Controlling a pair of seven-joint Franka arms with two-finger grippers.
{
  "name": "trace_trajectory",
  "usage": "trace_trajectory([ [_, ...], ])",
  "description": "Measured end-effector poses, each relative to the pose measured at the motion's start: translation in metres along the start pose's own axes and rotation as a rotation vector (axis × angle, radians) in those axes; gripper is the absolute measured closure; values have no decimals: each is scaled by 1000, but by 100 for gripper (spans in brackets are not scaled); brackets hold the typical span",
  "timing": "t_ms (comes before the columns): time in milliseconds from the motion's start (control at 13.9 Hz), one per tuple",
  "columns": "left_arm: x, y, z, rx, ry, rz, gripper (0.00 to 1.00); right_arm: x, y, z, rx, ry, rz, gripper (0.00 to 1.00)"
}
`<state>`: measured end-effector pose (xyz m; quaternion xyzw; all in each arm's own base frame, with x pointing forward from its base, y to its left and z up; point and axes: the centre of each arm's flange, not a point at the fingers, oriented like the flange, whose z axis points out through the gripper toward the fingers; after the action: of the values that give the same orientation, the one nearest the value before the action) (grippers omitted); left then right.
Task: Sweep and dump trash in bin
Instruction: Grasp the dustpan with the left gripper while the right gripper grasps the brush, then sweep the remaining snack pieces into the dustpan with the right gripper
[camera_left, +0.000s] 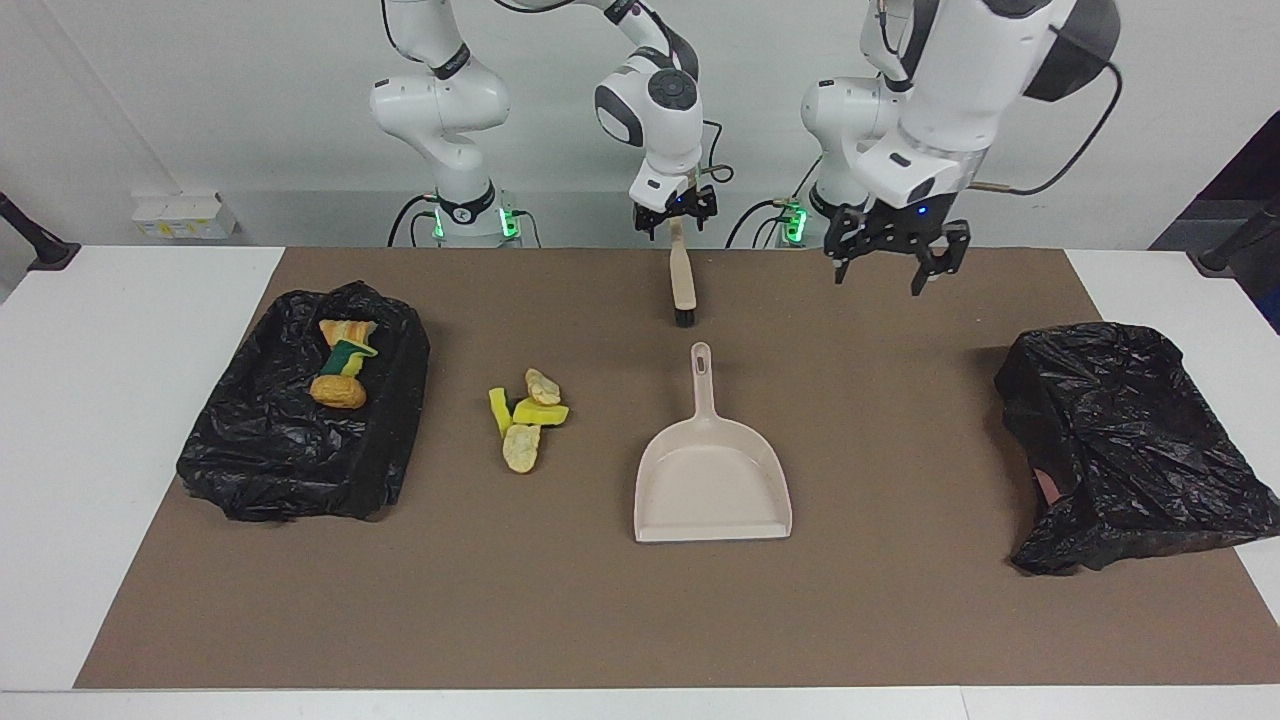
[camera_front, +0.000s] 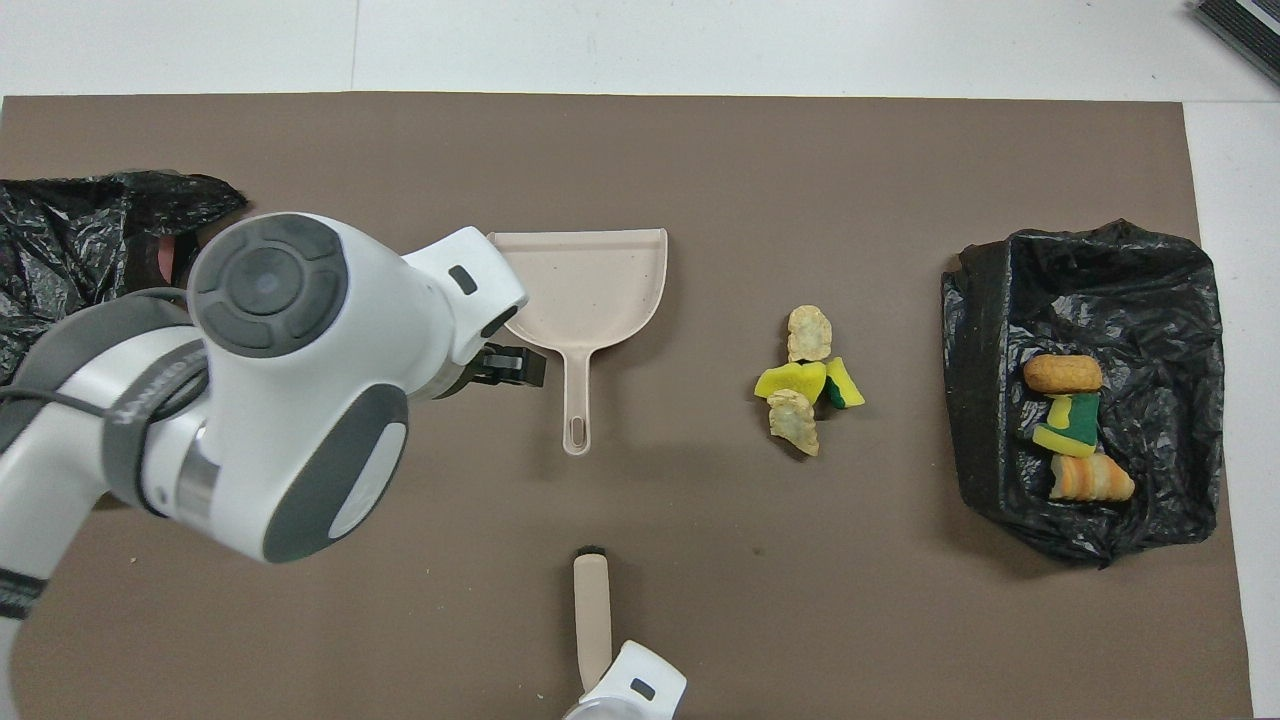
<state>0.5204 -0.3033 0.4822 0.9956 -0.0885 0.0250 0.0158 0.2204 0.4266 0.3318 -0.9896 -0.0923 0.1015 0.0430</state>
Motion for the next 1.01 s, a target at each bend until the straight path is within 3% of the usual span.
trace_trajectory([
  [144, 4, 29, 42, 19, 4, -22, 0, -1, 2, 4, -6, -6, 1, 22],
  [433, 0, 62, 94, -2, -10, -36, 0, -2, 3, 5, -8, -9, 1, 70],
  [505, -5, 65, 104, -6, -13, -34, 0, -1, 2, 3, -10, -15, 1, 74],
  [794, -16, 67, 123, 0, -31, -30, 0, 9, 7, -19, -40, -87, 21, 74],
  [938, -16, 66, 125, -2, -31, -32, 7, 20, 25, -40, -57, -106, 23, 74],
  [1010, -15, 66, 125, -3, -29, -33, 18, 23, 38, -52, -72, -118, 21, 74],
])
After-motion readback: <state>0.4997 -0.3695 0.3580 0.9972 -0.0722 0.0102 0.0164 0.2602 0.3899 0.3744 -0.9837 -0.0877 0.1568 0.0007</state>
